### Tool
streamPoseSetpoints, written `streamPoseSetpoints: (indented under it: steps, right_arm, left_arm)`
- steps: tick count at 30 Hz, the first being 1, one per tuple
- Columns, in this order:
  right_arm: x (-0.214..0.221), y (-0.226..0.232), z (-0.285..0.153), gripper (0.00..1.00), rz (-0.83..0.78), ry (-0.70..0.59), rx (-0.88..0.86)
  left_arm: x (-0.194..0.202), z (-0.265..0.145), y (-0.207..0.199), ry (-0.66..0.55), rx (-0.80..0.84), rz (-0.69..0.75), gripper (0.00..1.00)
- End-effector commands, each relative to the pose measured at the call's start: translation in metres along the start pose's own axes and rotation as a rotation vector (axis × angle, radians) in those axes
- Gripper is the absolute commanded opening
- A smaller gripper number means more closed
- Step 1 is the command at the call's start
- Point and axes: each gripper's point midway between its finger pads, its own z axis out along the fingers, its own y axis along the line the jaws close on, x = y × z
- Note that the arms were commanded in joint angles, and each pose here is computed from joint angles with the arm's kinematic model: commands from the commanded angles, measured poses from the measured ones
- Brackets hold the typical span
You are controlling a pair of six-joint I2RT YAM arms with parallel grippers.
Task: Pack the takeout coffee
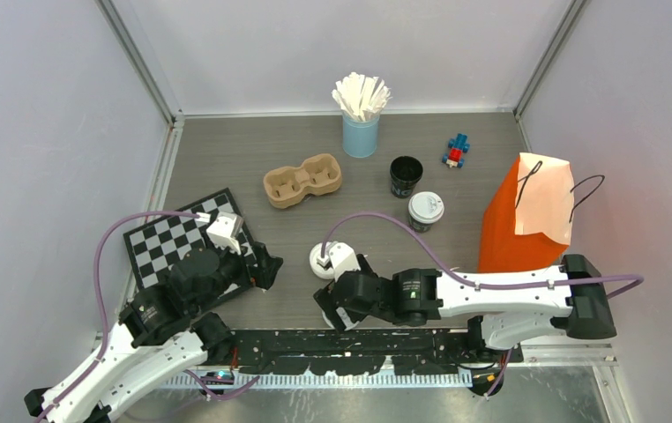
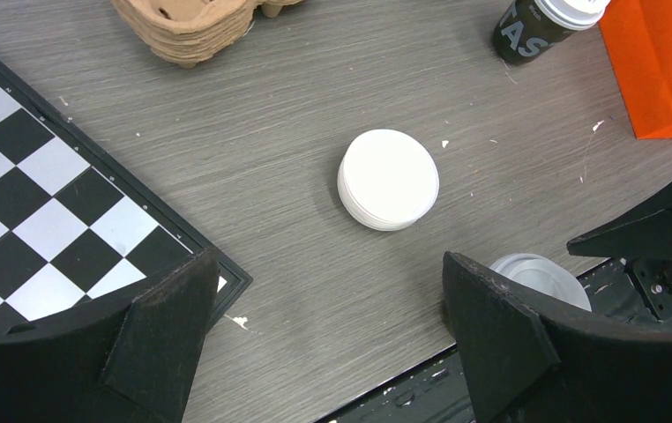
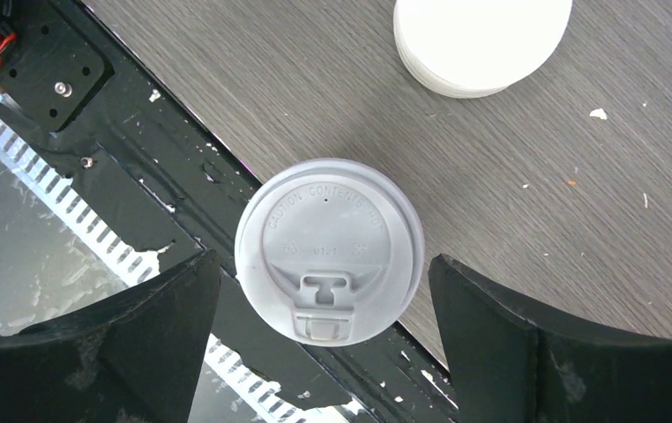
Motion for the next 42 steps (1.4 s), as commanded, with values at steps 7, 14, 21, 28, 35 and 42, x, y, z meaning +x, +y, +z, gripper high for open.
streamPoseSetpoints:
  steps: [7,14,21,28,35,42]
  right_arm:
    - [0.007,0.004,0.017,0.92,-0.03,0.025,0.057]
    - [0.005,0.005,0.014,0.86,-0.042,0.014,0.074]
    - [-0.007,-0.012,-0.008,0.8,0.004,-0.046,0.119]
    - [-0.018,-0.066,-0.033,0.79,0.076,-0.109,0.205]
    - [-0.076,-0.166,-0.045,0.8,0.158,-0.235,0.376]
    - [-0.116,-0.226,-0.01,0.8,0.225,-0.197,0.427]
  left_arm:
    - [-0.004,-0.001,-0.002,-0.019,0.014,0.008,1.0]
    - [-0.004,-0.001,-0.001,-0.019,0.012,0.009,1.0]
    - [-0.004,-0.002,-0.001,-0.024,0.012,0.007,1.0]
    - [-0.004,-0.002,-0.001,-0.023,0.013,0.008,1.0]
    - [-0.001,0.0,-0.003,-0.018,0.024,0.003,1.0]
    - [0.003,0.005,-0.006,0.017,0.022,0.014,1.0]
